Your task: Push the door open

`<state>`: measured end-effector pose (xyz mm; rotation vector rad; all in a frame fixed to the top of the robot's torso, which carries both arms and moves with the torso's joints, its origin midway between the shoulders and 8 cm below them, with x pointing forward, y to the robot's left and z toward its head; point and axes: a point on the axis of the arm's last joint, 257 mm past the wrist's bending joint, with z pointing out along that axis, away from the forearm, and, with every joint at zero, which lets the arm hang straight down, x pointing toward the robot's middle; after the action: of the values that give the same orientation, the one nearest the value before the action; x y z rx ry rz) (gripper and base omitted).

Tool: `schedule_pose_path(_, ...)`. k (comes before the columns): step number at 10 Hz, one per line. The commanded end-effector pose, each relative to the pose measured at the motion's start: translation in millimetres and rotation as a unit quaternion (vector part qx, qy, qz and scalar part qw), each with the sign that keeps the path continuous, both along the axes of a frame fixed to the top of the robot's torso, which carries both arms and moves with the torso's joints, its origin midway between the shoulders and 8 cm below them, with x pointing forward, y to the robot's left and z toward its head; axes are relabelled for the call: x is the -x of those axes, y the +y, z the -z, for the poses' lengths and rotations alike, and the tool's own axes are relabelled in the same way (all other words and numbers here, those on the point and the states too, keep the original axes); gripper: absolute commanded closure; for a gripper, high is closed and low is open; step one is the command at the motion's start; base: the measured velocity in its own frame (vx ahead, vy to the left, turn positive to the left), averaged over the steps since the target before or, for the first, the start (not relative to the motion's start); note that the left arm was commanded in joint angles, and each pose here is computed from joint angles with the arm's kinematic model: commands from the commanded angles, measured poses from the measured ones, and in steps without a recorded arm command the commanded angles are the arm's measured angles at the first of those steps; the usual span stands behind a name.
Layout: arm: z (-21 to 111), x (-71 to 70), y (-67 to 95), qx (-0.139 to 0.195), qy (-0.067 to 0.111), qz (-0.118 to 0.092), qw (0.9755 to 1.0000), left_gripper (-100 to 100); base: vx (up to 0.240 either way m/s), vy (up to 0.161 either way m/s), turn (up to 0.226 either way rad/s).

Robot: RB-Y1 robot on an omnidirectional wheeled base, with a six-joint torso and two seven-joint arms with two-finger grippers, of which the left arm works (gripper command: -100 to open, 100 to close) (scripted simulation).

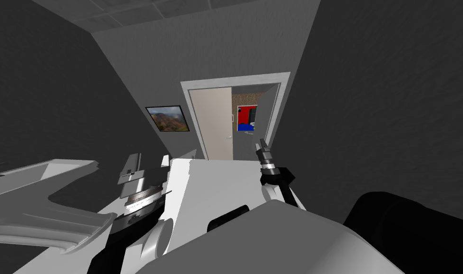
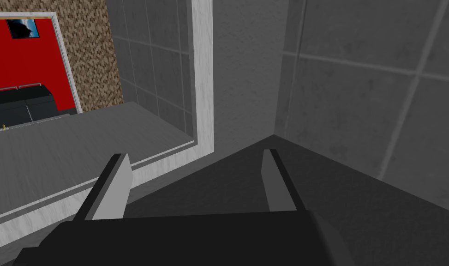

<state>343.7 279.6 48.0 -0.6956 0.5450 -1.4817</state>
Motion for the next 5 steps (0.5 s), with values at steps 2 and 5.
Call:
schedule_pose_path(2, 8.3, -2.8, 5.6, -0.018, 0.005, -0.01, 0.9998, -100, 0.145, -0.006, -0.056)
schedule_pose_path(5, 21.8, -6.7, 15.3, -0.046, 0.012, -0.024, 0.9986, -100, 0.184, -0.025, -0.055)
